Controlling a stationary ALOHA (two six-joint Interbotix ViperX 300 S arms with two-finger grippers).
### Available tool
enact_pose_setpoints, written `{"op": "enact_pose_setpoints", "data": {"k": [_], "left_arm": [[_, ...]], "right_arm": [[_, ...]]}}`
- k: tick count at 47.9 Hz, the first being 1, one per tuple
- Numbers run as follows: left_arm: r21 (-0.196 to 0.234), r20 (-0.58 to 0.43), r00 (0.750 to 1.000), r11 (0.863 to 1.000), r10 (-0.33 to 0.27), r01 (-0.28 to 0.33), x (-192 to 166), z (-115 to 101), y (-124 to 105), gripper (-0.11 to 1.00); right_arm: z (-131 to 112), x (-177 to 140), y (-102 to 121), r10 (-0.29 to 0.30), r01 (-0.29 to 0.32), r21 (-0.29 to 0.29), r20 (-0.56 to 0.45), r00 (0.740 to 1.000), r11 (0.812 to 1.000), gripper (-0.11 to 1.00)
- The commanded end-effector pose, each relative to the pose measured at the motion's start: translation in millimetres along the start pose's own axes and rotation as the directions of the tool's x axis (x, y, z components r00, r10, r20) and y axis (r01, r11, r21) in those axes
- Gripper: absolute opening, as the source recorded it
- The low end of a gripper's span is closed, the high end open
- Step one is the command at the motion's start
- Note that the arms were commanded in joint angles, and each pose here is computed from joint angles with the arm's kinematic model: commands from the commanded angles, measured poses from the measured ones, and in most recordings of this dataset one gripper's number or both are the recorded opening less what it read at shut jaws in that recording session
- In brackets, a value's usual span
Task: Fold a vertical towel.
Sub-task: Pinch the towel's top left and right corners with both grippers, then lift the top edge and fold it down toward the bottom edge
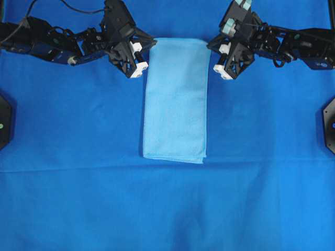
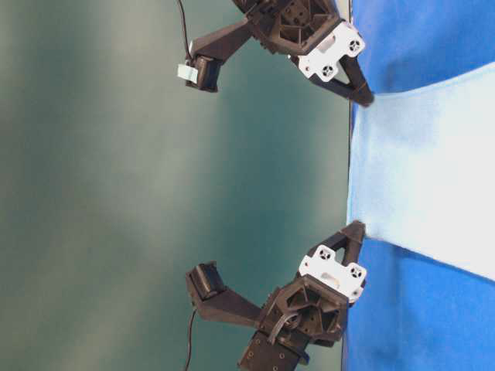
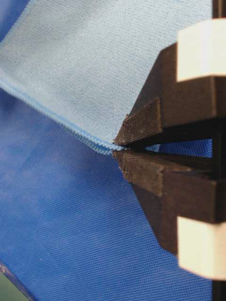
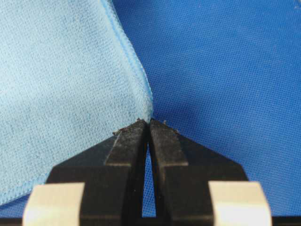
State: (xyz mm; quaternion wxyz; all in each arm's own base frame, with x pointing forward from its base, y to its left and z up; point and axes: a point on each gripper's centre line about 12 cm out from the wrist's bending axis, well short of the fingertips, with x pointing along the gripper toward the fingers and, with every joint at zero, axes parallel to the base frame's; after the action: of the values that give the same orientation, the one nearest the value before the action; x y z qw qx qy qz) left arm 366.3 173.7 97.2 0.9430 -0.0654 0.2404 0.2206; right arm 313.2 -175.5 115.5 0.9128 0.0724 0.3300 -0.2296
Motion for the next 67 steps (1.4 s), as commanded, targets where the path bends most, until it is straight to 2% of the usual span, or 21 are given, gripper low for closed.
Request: {"op": "enact_pose_setpoints", "data": {"k": [1,16,22,27,40,48,57,67], "left_arm": [[0.003,0.054,0.999,1.0,-0.006,0.006,-7.4,18.6,-2.4,0.02],[0.022,0.12,0.992,0.999,-0.041,0.039,-37.4,50.1,-16.8,0.02],[0.041,0.136,0.988,0.997,-0.078,0.073,-53.7,59.2,-31.0,0.02],[0.061,0.137,0.984,0.992,-0.115,0.108,-64.8,60.6,-45.5,0.02],[0.115,0.038,0.975,0.97,-0.219,0.214,-82.8,38.8,-86.7,0.02],[0.152,-0.042,0.958,0.946,-0.283,0.286,-89.4,23.7,-115.3,0.02],[0.185,-0.103,0.934,0.916,-0.342,0.356,-95.4,6.1,-142.8,0.02],[0.201,-0.164,0.914,0.895,-0.37,0.398,-91.5,-15.1,-161.8,0.02]], "right_arm": [[20.9,-7.3,-2.2,-0.005,0.005,-0.01,0.061,0.998,1.0,0.02],[49.9,-39.0,-3.4,-0.011,0.016,-0.041,0.107,0.994,0.999,0.02],[56.3,-57.3,4.8,0.006,0.0,-0.056,0.112,0.994,0.998,0.02],[56.2,-68.6,21.9,0.047,-0.038,-0.084,0.115,0.992,0.996,0.02],[40.9,-81.1,69.9,0.169,-0.155,-0.146,0.091,0.981,0.977,0.02],[29.3,-85.3,97.7,0.235,-0.225,-0.17,0.042,0.971,0.959,0.02],[9.6,-85.9,125.9,0.297,-0.297,-0.167,-0.024,0.955,0.94,0.02],[-9.4,-76.1,148.8,0.331,-0.341,-0.143,-0.093,0.939,0.929,0.02]]}}
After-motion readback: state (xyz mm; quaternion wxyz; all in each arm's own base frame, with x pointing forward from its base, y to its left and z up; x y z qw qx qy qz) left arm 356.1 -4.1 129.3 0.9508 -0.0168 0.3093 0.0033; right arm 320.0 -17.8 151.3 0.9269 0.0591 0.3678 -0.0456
